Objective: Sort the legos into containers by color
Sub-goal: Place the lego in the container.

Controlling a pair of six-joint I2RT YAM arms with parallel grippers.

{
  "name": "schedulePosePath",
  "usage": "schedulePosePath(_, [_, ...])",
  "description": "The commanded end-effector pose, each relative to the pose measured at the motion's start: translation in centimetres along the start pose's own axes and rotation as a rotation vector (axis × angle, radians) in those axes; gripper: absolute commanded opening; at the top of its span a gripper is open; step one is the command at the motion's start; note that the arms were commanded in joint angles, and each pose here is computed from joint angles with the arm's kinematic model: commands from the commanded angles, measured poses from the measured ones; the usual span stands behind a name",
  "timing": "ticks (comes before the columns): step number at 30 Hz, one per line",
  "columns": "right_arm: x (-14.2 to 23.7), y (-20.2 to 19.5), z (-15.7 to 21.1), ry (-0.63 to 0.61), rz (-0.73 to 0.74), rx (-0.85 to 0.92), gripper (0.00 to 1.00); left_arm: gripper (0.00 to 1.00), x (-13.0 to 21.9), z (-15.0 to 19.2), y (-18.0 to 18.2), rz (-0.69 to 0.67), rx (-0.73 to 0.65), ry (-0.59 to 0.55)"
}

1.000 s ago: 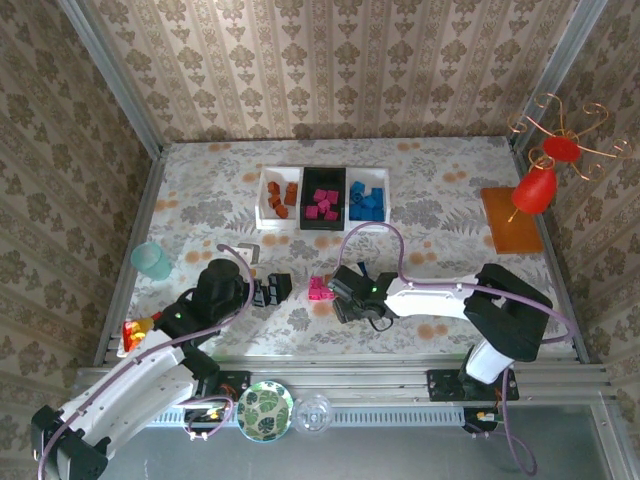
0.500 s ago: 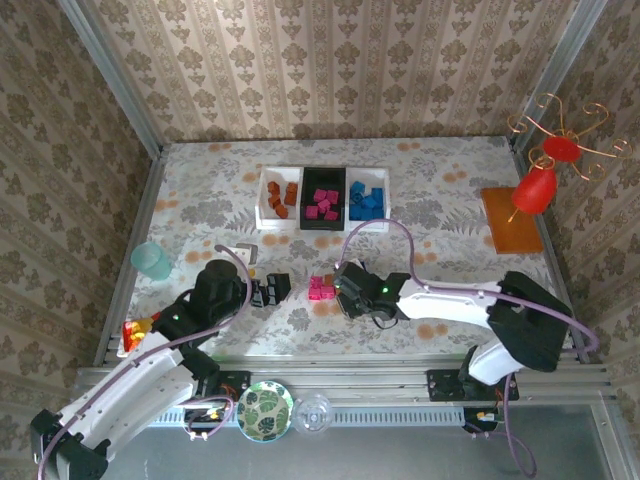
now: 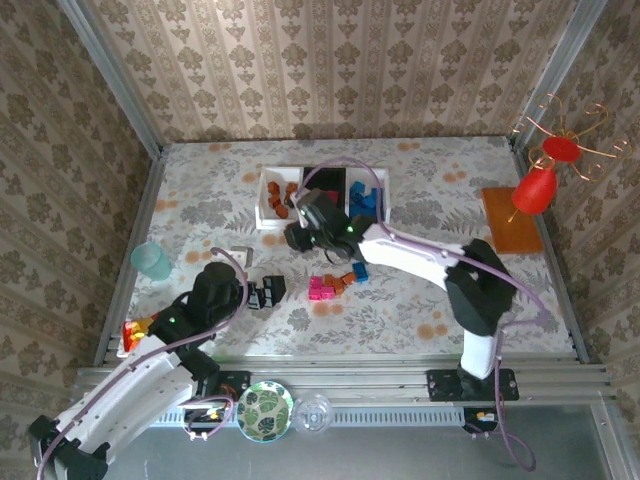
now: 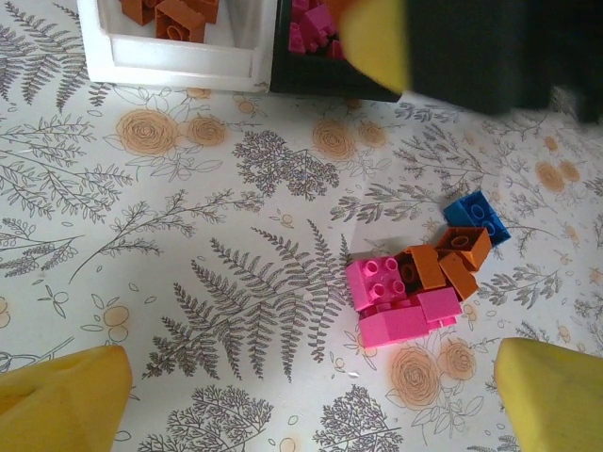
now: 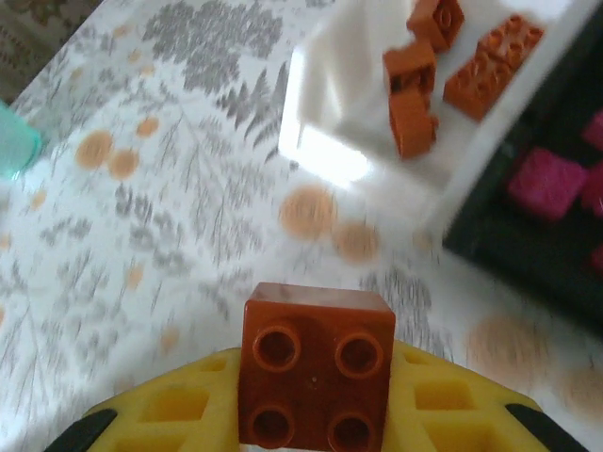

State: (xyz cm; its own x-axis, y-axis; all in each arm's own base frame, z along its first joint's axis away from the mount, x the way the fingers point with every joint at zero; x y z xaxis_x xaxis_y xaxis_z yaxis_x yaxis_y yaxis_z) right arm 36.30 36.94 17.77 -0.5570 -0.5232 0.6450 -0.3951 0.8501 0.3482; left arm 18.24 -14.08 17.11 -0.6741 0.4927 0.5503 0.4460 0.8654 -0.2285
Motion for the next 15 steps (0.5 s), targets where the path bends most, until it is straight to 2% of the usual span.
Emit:
schedulePosePath(1, [-3.7,-1.2,-1.6,0.032,0.015,-0.024,0.24,1.0,0.8,-0.9,0.1,-0.013,-0.011,-0.012])
schedulePosePath(9, [-9.6,-2.5,-6.7,0.015,0.044,-0.127,0.26,1.0,0.7,-0.6,0.1,-0.008,-0.014,-0.001])
schedulePosePath(11, [-10.5,-3.0,-7.5,0.01,0.05,-0.158,0.32,1.0,0.6,-0.7,0.1,-0.008,-0.013,0.001])
schedulePosePath(15, [-11.0,-3.3,-9.0,0.0,0.012,-0.228,0.55,1.0,0.5,-0.7,0.0,-0.004,-0.015,0.005])
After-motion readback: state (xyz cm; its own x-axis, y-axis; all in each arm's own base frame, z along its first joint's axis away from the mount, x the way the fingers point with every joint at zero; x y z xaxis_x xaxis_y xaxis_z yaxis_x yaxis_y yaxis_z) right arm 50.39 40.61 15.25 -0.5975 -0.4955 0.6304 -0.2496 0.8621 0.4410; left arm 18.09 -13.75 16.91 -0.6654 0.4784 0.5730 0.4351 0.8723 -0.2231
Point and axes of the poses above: each hand's point on the last joint's axis, 136 mm out from that joint toward the fingers, its own x axis back along the fingers, its own y axis along the line the jaws close on, z = x × y, the point moved 3 cm from there along x, back along the fingers, and after that the axes turned 10 degrees about -x, right-handed, at the moved point
